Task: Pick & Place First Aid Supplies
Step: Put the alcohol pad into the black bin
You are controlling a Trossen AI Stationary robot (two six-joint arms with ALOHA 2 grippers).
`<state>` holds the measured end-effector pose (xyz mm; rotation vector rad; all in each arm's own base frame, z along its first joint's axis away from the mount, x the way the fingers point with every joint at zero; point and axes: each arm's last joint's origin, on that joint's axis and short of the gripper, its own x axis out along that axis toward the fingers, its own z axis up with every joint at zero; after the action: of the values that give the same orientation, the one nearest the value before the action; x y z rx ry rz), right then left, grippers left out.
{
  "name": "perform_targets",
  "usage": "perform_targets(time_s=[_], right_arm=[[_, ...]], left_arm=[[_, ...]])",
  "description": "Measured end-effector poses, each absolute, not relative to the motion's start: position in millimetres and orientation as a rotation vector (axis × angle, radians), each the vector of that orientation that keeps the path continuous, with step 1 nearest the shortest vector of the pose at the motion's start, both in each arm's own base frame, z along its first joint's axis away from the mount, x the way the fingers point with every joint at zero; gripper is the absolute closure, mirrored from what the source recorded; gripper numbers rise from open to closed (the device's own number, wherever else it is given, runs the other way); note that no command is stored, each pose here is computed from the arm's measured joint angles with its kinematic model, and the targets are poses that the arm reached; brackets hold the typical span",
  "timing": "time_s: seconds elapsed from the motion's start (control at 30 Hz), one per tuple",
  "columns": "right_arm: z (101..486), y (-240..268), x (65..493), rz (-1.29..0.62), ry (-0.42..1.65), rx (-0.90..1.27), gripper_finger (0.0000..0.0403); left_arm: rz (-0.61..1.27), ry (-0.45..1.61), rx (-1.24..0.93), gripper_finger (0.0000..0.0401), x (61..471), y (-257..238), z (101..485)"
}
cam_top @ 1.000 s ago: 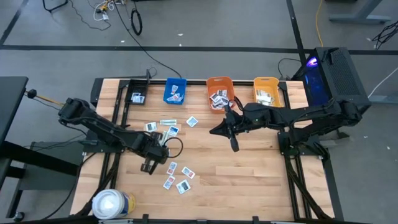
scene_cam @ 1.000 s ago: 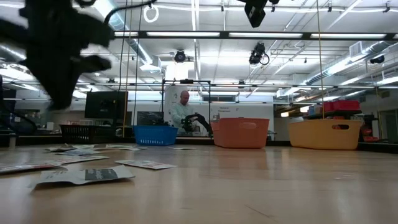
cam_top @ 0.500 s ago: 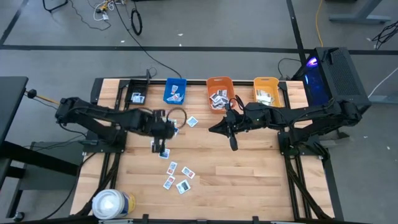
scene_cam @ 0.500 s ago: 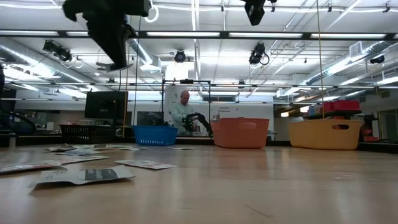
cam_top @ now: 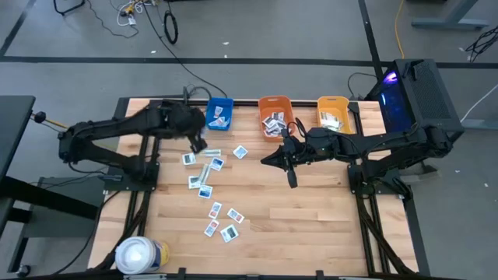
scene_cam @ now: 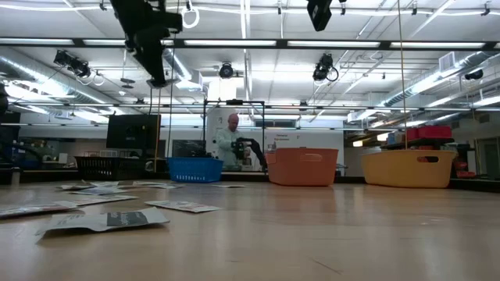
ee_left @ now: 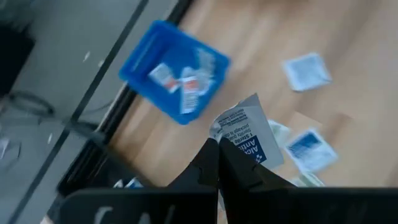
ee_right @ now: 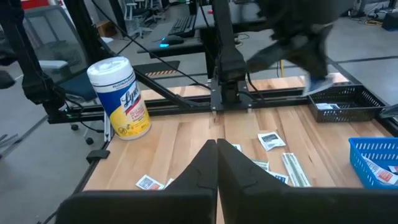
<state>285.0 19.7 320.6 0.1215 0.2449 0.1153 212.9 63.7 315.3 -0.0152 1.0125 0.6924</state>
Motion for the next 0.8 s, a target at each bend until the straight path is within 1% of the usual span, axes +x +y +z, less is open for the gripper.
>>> perform_targets(time_s=[0.17,0.43,0.6,0.8], right_arm=[[321.1,19.7,285.1,0.115,0.241,0.122,0.0401],[320.9,19.6,285.1,0.115,0.242,0.122,0.0401],[320.9,19.6,285.1,0.115,0.242,0.122,0.0401],[320.9,19.7,285.1,0.115,0.243,0.119,0.0401]], left_arm=[[0.855,1.002,-0.119,0.0399,200.4,97.6,315.4],[1.133,0.914,-0.315,0.0399,172.3,146.4,317.2],[1.241,0.896,-0.385,0.0399,155.4,164.2,317.1],[1.304,0.876,-0.444,0.0399,146.8,173.6,315.8]])
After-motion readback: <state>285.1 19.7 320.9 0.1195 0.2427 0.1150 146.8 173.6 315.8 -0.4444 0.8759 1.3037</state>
